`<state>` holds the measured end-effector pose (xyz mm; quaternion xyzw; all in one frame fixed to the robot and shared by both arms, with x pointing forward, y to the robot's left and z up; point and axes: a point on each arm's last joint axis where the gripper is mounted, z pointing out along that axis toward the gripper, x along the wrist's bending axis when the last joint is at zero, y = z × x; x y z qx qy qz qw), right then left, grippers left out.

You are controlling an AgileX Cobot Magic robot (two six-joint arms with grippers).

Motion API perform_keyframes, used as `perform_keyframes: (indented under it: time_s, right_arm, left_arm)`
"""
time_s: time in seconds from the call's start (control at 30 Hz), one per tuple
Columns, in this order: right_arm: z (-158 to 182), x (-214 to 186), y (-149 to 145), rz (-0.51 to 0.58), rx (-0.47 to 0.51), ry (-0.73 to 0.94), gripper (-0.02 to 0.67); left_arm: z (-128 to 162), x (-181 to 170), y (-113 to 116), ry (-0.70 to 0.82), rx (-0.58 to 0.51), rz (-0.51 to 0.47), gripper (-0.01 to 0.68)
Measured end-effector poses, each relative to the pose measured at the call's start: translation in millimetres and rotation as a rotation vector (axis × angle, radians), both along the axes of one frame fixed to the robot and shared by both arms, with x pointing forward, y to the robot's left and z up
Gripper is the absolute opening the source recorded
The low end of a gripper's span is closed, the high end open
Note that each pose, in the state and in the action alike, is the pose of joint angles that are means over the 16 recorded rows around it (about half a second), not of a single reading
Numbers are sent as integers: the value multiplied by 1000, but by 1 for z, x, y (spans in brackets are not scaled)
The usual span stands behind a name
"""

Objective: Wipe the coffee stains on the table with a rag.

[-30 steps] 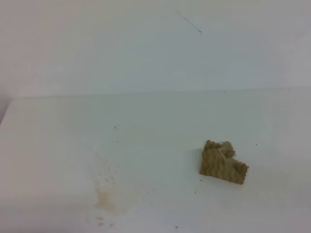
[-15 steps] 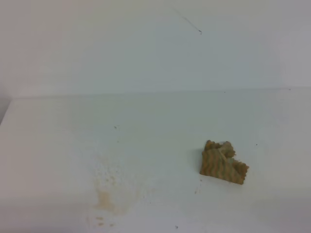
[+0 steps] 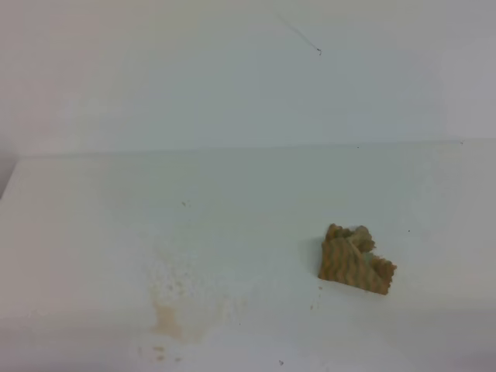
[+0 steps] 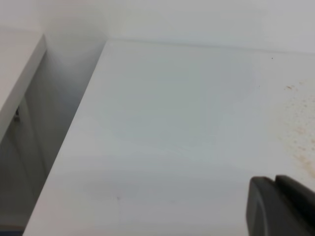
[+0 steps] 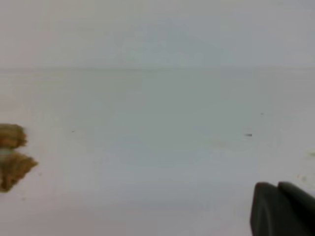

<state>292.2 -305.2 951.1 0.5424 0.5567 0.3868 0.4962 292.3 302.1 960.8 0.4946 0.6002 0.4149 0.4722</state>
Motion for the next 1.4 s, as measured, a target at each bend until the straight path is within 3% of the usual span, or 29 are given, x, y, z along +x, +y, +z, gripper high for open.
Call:
perform_keyframes:
  time_s: [0.5,1.4]
  right_arm:
    - [1,0,11,199,-10,-6,-3]
    - [0,0,12,211,-10,2,-3]
  left_arm:
    - [-1,-1,0,-10,0,0,-2]
    - [1,-1,0,-16,1,-1,-2]
